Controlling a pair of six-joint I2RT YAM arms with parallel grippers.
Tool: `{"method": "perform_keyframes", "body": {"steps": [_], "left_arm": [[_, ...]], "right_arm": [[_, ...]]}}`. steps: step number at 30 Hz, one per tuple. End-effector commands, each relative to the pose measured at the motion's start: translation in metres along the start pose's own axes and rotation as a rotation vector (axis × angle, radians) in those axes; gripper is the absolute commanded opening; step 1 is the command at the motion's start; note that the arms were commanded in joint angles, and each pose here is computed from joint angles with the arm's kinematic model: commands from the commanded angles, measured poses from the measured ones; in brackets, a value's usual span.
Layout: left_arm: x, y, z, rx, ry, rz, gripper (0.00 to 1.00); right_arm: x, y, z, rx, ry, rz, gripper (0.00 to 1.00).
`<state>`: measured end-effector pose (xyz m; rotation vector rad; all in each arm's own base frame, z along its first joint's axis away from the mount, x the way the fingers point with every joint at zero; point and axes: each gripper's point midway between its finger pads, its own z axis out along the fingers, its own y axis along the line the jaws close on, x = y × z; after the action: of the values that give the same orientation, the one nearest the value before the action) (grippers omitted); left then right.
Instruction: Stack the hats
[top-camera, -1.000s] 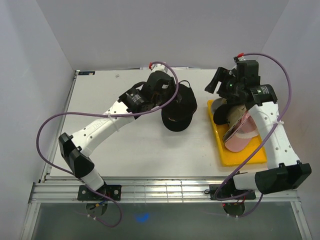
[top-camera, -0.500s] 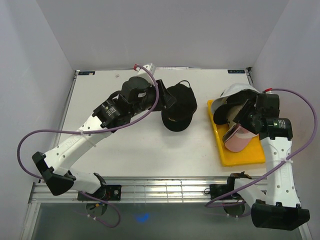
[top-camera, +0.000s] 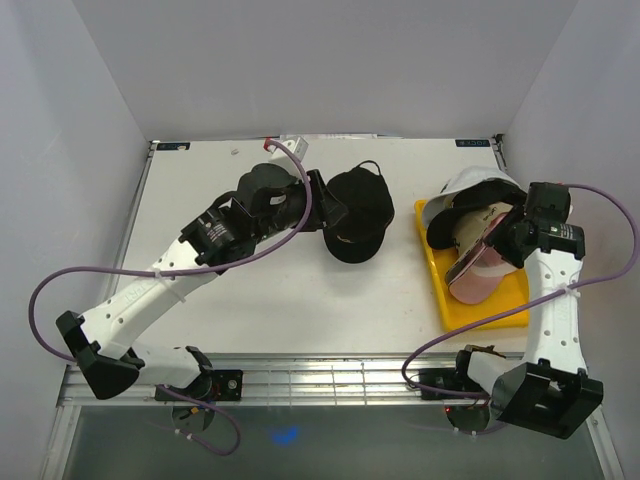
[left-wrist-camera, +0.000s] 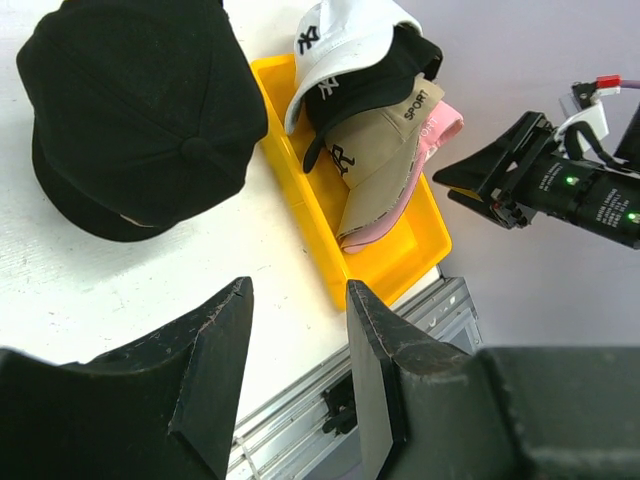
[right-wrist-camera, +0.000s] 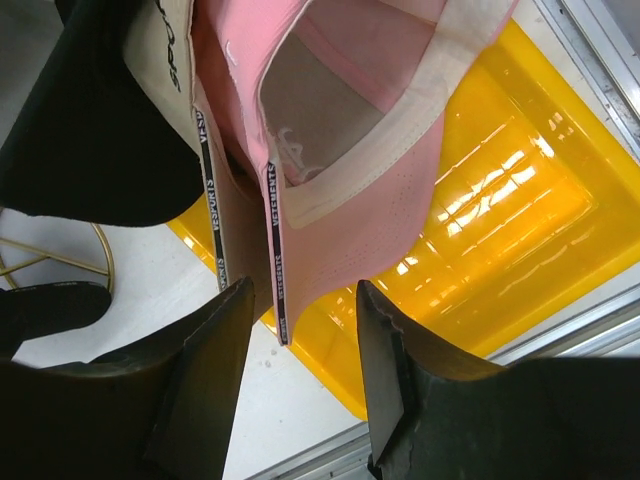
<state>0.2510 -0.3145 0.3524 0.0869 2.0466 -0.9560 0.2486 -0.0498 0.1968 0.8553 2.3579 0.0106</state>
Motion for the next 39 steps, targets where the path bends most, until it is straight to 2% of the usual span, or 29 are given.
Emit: {"method": "perform_keyframes", "body": {"steps": [1, 18, 21, 24, 27, 28, 29, 39], "left_arm": [[-0.006, -0.007, -0.016, 0.039, -0.027, 0.010, 0.53], [0.000, -0.002, -0.012, 0.028, -0.014, 0.008, 0.53], [0.000, -0.001, -0.012, 0.024, -0.014, 0.008, 0.53], [0.003, 0.001, -0.011, 0.019, -0.008, 0.009, 0.53], [0.005, 0.002, -0.009, 0.015, -0.003, 0.010, 0.53], [0.006, 0.004, -0.008, 0.009, -0.001, 0.010, 0.53], [0.007, 0.005, -0.006, 0.004, 0.002, 0.011, 0.53], [0.012, 0.003, 0.004, 0.003, 0.033, 0.016, 0.53]], "right_arm": [[-0.003, 0.004, 0.012, -0.040, -0.003, 0.012, 0.51], [0.018, 0.017, 0.054, -0.113, 0.086, 0.046, 0.52], [0.026, 0.014, 0.060, -0.104, 0.107, 0.045, 0.49], [0.026, 0.012, 0.060, -0.098, 0.095, 0.038, 0.41], [0.022, 0.010, 0.056, -0.093, 0.075, 0.024, 0.23], [0.017, 0.003, 0.054, -0.058, 0.043, 0.009, 0.12], [0.015, 0.001, 0.052, -0.045, 0.034, 0.004, 0.08], [-0.002, -0.038, 0.016, 0.156, -0.080, 0.011, 0.08]]}}
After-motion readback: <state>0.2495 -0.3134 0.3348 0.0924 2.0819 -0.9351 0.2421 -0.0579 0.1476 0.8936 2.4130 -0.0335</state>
